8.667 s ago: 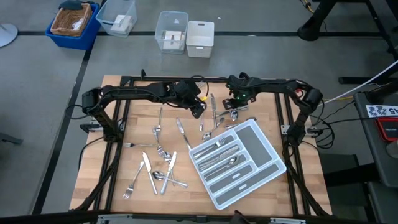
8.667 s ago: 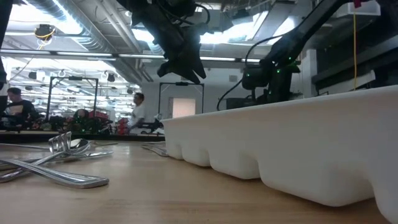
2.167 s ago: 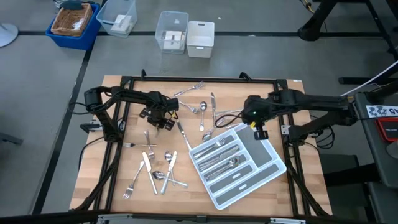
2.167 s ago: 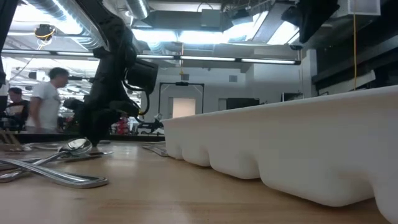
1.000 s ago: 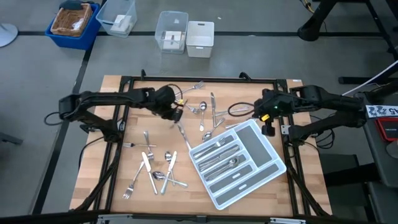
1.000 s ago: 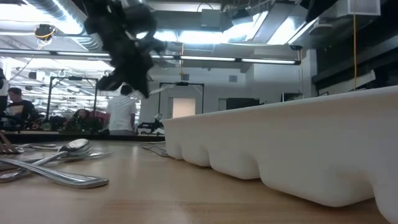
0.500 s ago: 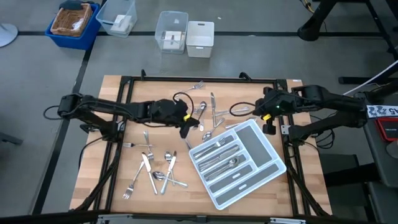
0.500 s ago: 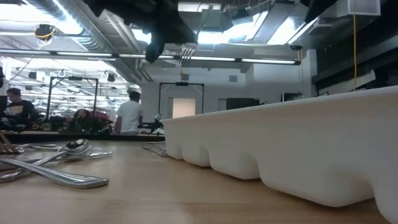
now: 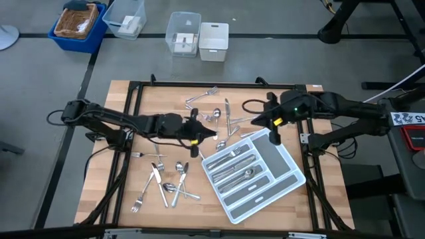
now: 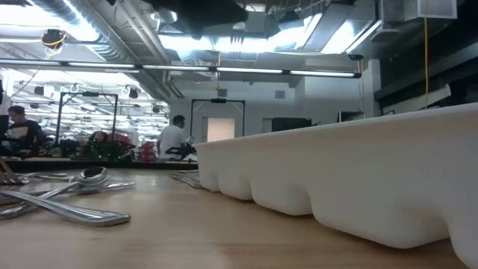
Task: Sort silverware
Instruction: Put the silver fork into the silverware tray
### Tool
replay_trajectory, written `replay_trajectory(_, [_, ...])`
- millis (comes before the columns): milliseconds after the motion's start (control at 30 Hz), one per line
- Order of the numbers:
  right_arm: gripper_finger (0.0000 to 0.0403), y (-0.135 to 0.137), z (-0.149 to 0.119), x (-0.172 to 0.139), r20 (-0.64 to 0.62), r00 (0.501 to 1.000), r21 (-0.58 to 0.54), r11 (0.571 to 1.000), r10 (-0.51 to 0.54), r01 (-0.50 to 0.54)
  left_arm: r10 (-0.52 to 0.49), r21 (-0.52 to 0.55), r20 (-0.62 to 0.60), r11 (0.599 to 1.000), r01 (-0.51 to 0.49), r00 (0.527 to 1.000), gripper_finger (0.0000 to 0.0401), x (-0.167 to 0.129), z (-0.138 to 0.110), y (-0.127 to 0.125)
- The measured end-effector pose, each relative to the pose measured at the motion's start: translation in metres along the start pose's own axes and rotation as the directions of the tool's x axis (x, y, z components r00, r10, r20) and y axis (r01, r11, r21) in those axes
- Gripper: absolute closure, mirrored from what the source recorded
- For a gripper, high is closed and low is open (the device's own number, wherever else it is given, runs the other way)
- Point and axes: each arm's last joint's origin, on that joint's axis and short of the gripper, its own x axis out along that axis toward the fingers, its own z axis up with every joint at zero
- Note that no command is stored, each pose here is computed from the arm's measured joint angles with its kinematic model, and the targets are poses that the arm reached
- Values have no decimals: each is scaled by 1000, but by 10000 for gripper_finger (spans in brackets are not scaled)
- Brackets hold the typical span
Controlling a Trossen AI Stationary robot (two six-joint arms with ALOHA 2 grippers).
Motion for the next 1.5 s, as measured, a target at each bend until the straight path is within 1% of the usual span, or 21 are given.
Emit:
replay_trajectory(67, [388,1,2,2,23,999,2,1000,27,-27,-28,166,1,986,27,1000,401,0,0,-3])
replay_trajectory(100, [388,1,1,3,19,999,5,999,34,-34,-49,256,-3,966,48,999,401,1,-2,-5])
replay_trajectory(133, [388,1,0,4,13,999,9,999,39,-39,-71,341,-11,937,70,997,401,3,-3,-7])
replay_trajectory(200, [388,1,-1,5,7,999,21,999,43,-43,-106,485,-44,867,114,993,401,6,-9,-11])
replay_trajectory(300, [388,1,-5,9,-10,999,50,998,42,-41,-121,627,-69,767,137,990,401,12,-15,-15])
replay_trajectory(333, [388,1,-6,10,-15,999,62,997,37,-36,-120,669,-78,730,141,990,401,15,-18,-15])
replay_trajectory(367, [388,0,-7,11,-16,999,80,996,29,-28,-117,715,-87,684,144,989,401,18,-20,-15])
replay_trajectory(500, [388,0,-9,16,-35,999,185,983,10,-3,-101,863,-139,476,170,985,401,30,-34,-12])
replay_trajectory(567, [388,-1,-9,21,-48,999,229,973,6,5,-91,911,-162,368,184,983,401,35,-40,-9])
replay_trajectory(667, [388,-1,-10,28,-68,998,244,970,6,11,-81,960,-192,190,204,978,401,43,-49,-7])
replay_trajectory(767, [388,-1,-10,38,-94,996,245,969,6,18,-77,976,-217,5,218,973,401,49,-57,-7])
replay_trajectory(833, [388,-1,-11,45,-114,993,245,969,5,23,-81,971,-226,-102,217,971,401,53,-62,-6])
replay_trajectory(933, [388,-2,-12,58,-150,989,245,969,5,33,-118,950,-249,-224,219,961,401,59,-71,-6])
replay_trajectory(1033, [388,-2,-14,69,-181,983,245,969,4,41,-125,918,-272,-331,219,954,401,65,-79,-7])
replay_trajectory(1100, [388,-2,-15,76,-201,980,244,969,4,46,-125,886,-288,-412,215,949,401,69,-86,-9])
replay_trajectory(1167, [388,-2,-16,82,-217,976,244,968,4,51,-127,873,-271,-450,187,954,401,74,-89,-10])
replay_trajectory(1333, [388,-3,-18,92,-245,969,243,968,4,58,-196,867,-209,-490,89,958,401,85,-96,-14])
replay_trajectory(1400, [388,-3,-19,96,-251,968,245,968,10,53,-218,859,-214,-506,77,952,401,89,-102,-16])
replay_trajectory(1500, [388,-3,-18,97,-242,970,245,968,11,50,-232,854,-250,-511,101,940,401,93,-113,-18])
